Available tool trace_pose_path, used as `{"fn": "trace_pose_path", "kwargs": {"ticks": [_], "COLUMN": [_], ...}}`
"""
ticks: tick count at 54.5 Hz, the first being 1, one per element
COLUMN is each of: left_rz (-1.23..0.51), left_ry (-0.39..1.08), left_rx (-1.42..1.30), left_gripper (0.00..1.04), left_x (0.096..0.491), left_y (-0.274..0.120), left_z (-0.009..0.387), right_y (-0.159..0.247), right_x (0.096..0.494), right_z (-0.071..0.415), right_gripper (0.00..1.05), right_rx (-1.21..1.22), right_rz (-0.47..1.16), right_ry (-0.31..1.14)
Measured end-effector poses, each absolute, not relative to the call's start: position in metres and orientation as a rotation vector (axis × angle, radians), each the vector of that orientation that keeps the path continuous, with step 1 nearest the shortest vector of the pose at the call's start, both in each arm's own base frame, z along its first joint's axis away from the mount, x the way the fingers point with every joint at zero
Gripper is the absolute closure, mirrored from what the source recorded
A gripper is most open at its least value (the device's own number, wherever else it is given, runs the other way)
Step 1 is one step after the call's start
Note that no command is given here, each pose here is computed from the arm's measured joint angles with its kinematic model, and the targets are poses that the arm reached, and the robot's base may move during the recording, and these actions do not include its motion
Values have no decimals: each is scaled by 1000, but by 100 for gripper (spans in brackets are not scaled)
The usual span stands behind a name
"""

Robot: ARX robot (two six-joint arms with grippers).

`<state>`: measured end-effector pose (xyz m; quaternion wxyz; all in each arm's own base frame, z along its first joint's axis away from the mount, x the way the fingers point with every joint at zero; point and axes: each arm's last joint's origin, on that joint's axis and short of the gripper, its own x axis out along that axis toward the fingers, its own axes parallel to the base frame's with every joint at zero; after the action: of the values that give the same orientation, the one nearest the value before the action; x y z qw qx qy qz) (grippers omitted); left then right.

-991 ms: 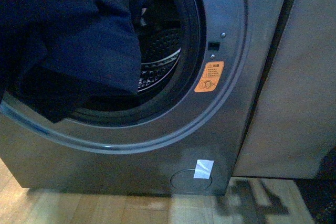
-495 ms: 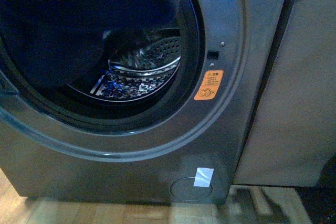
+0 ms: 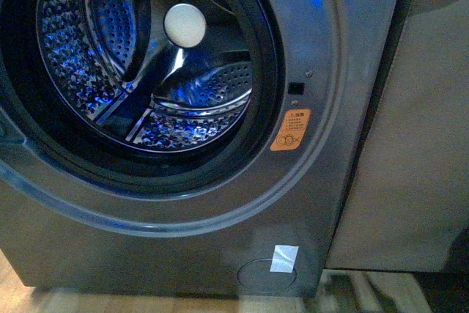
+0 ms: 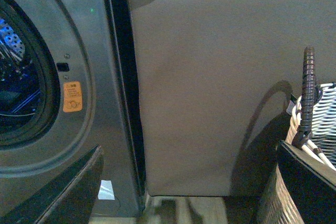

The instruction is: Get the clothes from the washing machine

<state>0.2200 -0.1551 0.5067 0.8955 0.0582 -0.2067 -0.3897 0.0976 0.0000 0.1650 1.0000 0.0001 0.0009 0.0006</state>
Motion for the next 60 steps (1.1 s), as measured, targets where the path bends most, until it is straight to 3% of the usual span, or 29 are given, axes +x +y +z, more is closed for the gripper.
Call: {"fn": "trace_pose_path", "kwargs": {"ticks": [16,27,44,60], "left_rz": [-874,-866,-867,-867], "left_ry": [-429,-428,-430,-430], "left_rx": [69,70,70,70], "left_gripper": [89,89,89,89], "left_x": [211,212,212,212], "left_y": [-170,-169,-169,-169], "left_z": [515,515,515,515], "right_y": [0,-2,-1,9], "right_x": [98,99,106,115], "right_z": [165,194,300,369], "right_gripper": [7,7,7,7], "right_rx": [0,256,348,580], "right_rz": [1,452,663,837], "right_ry": [2,-119,-314,-338]}}
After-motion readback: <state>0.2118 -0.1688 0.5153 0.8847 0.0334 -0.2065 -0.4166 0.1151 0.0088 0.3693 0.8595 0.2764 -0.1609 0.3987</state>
